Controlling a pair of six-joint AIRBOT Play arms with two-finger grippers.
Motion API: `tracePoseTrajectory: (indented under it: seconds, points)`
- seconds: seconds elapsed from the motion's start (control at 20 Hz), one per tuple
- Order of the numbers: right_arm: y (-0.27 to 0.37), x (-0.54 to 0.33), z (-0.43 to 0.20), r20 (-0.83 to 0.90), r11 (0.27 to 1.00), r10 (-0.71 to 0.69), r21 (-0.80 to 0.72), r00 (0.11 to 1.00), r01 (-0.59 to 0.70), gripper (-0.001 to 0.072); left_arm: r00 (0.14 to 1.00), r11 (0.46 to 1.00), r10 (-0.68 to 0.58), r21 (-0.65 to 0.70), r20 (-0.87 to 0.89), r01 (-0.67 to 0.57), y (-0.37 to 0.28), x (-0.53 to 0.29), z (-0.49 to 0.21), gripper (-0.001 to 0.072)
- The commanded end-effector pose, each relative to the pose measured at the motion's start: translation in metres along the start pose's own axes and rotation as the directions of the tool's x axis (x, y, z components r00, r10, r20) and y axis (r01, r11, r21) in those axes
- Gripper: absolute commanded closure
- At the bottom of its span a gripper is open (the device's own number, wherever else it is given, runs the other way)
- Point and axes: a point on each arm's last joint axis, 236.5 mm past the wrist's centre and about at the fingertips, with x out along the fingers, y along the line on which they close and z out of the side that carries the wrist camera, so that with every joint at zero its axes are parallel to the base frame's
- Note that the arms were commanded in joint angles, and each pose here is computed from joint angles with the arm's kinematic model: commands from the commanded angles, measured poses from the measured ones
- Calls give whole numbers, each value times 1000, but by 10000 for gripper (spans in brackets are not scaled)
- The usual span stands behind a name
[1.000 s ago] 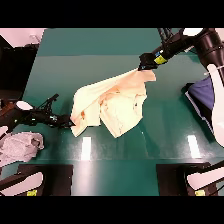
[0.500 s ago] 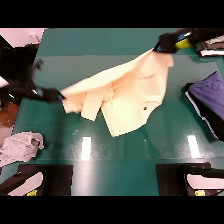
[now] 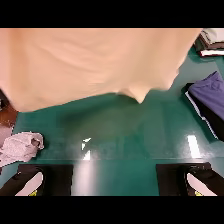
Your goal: Fold the shirts.
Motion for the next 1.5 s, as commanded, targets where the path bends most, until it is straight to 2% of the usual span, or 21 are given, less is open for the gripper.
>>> tracePoseTrajectory:
  seconds: [0.0, 0.2, 0.4, 0.5, 0.6, 0.75, 0.9, 1.0, 1.15, 1.3, 1.35, 1.4, 1.45]
  points:
    - [8, -64, 42, 159, 992, -72, -96, 985, 88, 699, 985, 998, 35, 49, 170, -44, -26, -47, 50, 682]
    - [-7, -72, 39, 144, 981, -144, -106, 979, 160, 700, 988, 999, 50, 9, 148, -52, -14, -36, 41, 682]
    - [-34, -1, -31, -185, 990, -136, -56, 973, 128, 699, 994, 984, 16, -173, -111, -35, 29, 35, -55, 682]
    - [-56, 43, -96, -399, 990, -124, 9, 909, 139, 699, 955, 960, -55, -280, -291, -30, 43, 69, -125, 682]
    - [-77, 80, -177, -592, 984, -93, 67, 801, 164, 699, 883, 924, -145, -380, -447, -41, 52, 96, -194, 682]
    - [-100, 119, -285, -768, 970, -40, 124, 640, 209, 699, 778, 862, -253, -499, -575, -89, 64, 131, -278, 682]
    - [-120, 153, -350, -805, 956, -30, 149, 592, 252, 699, 682, 816, -355, -568, -639, -107, 60, 171, -345, 681]
    - [-132, 173, -370, -796, 946, -42, 162, 604, 280, 698, 671, 819, -367, -565, -645, -95, 61, 201, -374, 681]
    - [-157, 193, -373, -753, 927, -127, 140, 645, 347, 698, 718, 821, -316, -558, -620, -120, 71, 238, -392, 681]
    - [-188, 191, -361, -723, 907, -250, 58, 644, 417, 695, 786, 830, -228, -536, -575, -151, 94, 256, -383, 680]
    - [-192, 191, -356, -716, 903, -251, 69, 651, 424, 692, 799, 836, -206, -525, -565, -156, 99, 259, -378, 611]
    - [-196, 189, -351, -711, 899, -251, 81, 657, 431, 635, 806, 844, -189, -513, -561, -158, 103, 260, -374, 334]
    - [-196, 188, -348, -711, 896, -241, 98, 660, 432, 412, 811, 848, -183, -506, -556, -155, 105, 260, -369, 115]
